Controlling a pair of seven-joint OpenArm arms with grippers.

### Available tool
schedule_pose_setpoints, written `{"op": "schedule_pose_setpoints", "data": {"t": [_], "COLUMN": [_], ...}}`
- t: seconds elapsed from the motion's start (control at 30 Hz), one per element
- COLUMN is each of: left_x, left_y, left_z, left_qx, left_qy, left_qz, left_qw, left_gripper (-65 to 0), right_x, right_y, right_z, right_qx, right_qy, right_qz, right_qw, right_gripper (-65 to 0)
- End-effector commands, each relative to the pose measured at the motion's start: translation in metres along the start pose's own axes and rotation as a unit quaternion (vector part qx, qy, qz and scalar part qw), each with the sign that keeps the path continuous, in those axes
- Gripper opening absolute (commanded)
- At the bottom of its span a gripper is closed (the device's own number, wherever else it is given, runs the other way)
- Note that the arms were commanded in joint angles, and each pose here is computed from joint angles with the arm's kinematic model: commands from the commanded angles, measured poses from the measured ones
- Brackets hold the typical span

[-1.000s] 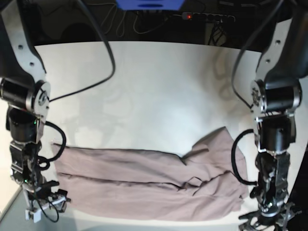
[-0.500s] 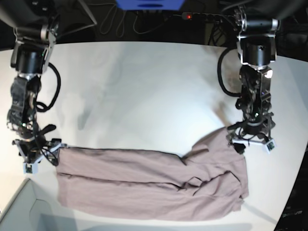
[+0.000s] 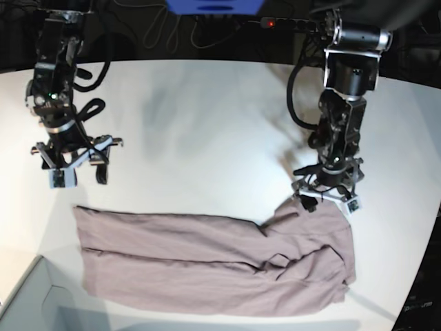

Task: Layout the t-shirt on the table in an organized manner, then fold the t-shirt properly
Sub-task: 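Grasp the shirt's edge corners with both grippers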

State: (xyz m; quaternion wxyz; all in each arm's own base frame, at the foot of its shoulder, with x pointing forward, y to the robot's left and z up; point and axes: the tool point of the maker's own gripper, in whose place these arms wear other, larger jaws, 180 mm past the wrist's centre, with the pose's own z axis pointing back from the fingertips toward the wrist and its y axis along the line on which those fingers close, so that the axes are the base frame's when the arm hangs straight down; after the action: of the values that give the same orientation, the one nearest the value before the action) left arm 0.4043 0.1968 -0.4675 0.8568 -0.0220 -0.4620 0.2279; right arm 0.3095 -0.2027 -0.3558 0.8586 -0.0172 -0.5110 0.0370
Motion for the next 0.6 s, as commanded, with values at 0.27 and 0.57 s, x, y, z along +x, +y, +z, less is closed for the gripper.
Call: {"op": "schedule_pose_setpoints", "data": {"t": [0.27,0.57], "left_x": [-0.018,-0.001], "left_y": [-0.004,-0.009], "left_z": [-0.002,0.014], "left_qx": [0.000,-0.020], "left_qy": [0.036,-0.002], "left_qz": [0.011,0.012], "left_qw": [0.999,1.000], "left_gripper": [-61.1,-64.9], "right_x": [0.009,0.005], "right_y": [0.002,-0.017], "right_z": [0.014,0.011], "right_qx": [0.000,-0.021], "right_qy": [-0.022,-0.017], "right_qz": [0.008,0.000], "right_qw": [0.9997,0.9996], "right_gripper": [-25.8,-25.6]}}
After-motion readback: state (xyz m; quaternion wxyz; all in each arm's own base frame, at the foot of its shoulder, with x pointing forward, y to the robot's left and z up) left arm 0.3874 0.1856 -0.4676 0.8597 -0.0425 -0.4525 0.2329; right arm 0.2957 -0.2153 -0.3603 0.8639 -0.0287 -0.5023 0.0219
